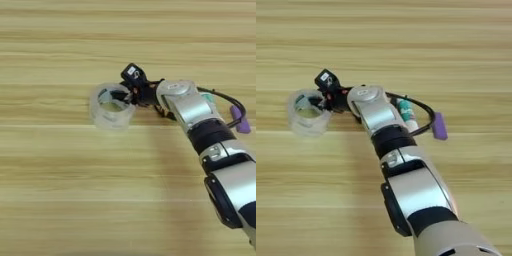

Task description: Move the objects on the table

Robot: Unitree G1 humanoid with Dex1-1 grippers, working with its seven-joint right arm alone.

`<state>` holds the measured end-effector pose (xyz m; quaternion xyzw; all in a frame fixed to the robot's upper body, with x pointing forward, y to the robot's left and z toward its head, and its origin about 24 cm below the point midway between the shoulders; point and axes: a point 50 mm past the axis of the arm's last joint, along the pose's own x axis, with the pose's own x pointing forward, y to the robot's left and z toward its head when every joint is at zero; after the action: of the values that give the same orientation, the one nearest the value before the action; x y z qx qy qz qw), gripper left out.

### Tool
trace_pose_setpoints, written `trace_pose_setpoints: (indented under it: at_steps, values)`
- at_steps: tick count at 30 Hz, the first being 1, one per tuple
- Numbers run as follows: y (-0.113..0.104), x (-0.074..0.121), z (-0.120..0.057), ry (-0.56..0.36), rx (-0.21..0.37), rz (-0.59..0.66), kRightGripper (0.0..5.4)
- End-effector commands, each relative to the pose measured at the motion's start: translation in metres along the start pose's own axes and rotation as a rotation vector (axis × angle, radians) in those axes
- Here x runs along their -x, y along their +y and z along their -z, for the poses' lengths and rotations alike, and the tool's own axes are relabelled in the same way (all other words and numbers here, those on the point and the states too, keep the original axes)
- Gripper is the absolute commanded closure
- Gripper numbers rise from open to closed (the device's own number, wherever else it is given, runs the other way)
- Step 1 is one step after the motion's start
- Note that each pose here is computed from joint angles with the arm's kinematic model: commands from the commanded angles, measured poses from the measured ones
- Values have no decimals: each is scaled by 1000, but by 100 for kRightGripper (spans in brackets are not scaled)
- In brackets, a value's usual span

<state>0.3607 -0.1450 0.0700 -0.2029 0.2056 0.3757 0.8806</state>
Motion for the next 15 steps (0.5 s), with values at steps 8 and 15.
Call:
trace_pose_setpoints:
  at_steps: [8,15]
  values:
    - [-31,20,-15,-25,69,123,383]
    - [-30,18,-13,-25,64,120,383]
